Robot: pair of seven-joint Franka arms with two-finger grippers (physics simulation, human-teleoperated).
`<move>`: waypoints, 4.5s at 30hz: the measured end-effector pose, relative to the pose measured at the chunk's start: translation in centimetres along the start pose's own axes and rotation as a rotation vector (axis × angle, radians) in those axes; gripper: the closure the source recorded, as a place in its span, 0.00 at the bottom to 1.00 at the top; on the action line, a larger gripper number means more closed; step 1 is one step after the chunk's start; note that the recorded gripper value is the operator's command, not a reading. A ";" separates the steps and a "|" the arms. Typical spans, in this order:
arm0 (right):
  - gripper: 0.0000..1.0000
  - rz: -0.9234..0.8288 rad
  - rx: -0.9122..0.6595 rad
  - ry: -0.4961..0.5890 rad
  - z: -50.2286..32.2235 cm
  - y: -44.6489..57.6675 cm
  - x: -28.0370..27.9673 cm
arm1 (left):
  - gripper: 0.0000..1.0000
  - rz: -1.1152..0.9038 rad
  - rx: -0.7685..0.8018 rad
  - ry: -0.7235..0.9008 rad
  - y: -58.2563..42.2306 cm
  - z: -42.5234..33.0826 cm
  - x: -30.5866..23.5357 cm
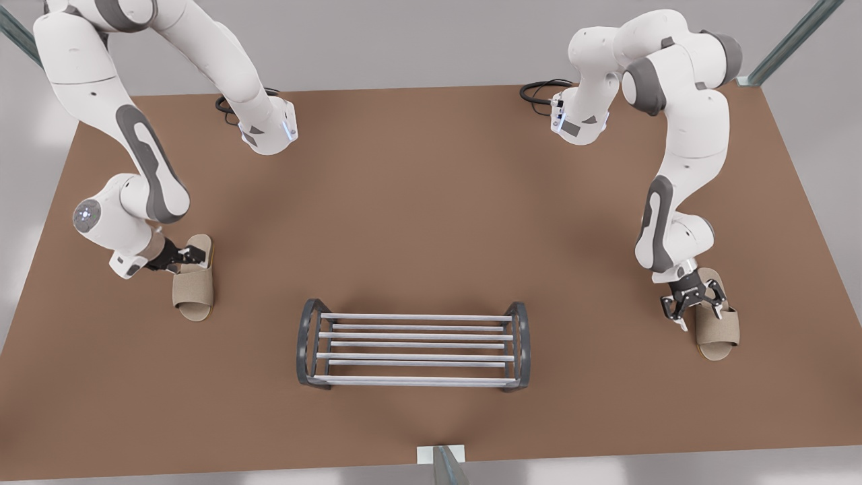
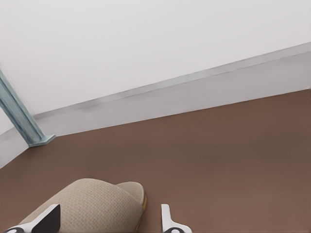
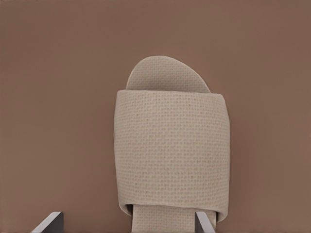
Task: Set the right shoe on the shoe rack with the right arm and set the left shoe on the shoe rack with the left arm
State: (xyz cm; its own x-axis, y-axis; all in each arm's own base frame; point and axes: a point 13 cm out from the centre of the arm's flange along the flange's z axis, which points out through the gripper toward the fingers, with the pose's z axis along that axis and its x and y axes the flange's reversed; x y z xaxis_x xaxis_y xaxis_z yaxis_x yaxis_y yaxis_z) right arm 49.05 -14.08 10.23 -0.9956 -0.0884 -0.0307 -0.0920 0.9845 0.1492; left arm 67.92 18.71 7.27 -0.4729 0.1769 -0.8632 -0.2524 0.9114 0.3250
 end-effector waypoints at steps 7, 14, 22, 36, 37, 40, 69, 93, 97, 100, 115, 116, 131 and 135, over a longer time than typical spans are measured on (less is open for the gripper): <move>0.00 0.042 -0.035 -0.015 1.0 -0.8 -1.2 | 0.00 -0.039 -0.011 0.005 1.6 -3.0 -1.3; 0.00 0.056 -0.023 -0.029 0.7 -1.6 -1.9 | 0.00 -0.032 -0.051 0.062 4.1 -4.7 4.1; 0.00 0.088 0.006 -0.068 -0.6 -5.6 -3.4 | 0.00 -0.011 -0.053 0.048 3.5 -3.2 5.6; 0.00 0.098 -0.009 -0.009 1.3 -6.5 -0.4 | 0.00 -0.029 -0.039 0.016 2.1 -0.7 4.8; 0.00 0.101 -0.010 -0.009 1.4 -6.6 -0.4 | 0.00 -0.028 -0.039 0.015 2.0 -0.7 4.8; 0.00 0.115 -0.008 -0.016 1.2 -7.5 -0.2 | 0.00 -0.027 -0.038 0.007 1.9 -0.2 4.4; 0.79 0.083 -0.035 -0.075 3.4 -8.3 -3.9 | 0.00 -0.027 -0.025 -0.031 0.5 3.1 3.1; 0.79 -0.101 -0.097 -0.182 -15.8 4.9 -18.3 | 0.79 -0.036 -0.020 -0.034 0.5 3.4 1.4; 0.79 -0.159 -0.149 -0.152 -20.3 12.9 -19.0 | 0.79 -0.055 0.006 -0.045 -1.1 2.8 -0.8; 0.79 -0.187 -0.184 -0.110 -22.4 19.1 -18.1 | 0.79 -0.108 0.061 -0.088 -3.7 1.0 -7.4; 0.79 -0.190 -0.176 -0.005 -25.8 51.1 -11.1 | 0.79 -0.413 0.929 -0.085 -46.0 -44.8 -37.9; 0.79 -0.174 -0.173 -0.013 -26.2 52.9 -10.7 | 0.79 -0.418 0.938 -0.068 -47.0 -45.1 -37.3; 0.79 0.184 -0.022 -0.089 -22.3 56.3 -13.6 | 0.79 -0.523 0.827 -0.009 -54.2 -34.0 -30.2; 0.79 0.233 0.020 -0.136 -21.8 55.5 -14.9 | 0.79 -0.554 0.783 -0.027 -54.1 -30.9 -29.7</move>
State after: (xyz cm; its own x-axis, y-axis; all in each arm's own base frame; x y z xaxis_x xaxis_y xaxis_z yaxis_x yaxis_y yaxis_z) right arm 58.40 38.55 40.53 -0.9784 0.1603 -0.1308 0.1406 0.9790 0.1478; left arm 69.51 -47.39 27.27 -0.4336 -0.3540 -0.8286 0.2065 0.8561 -0.4738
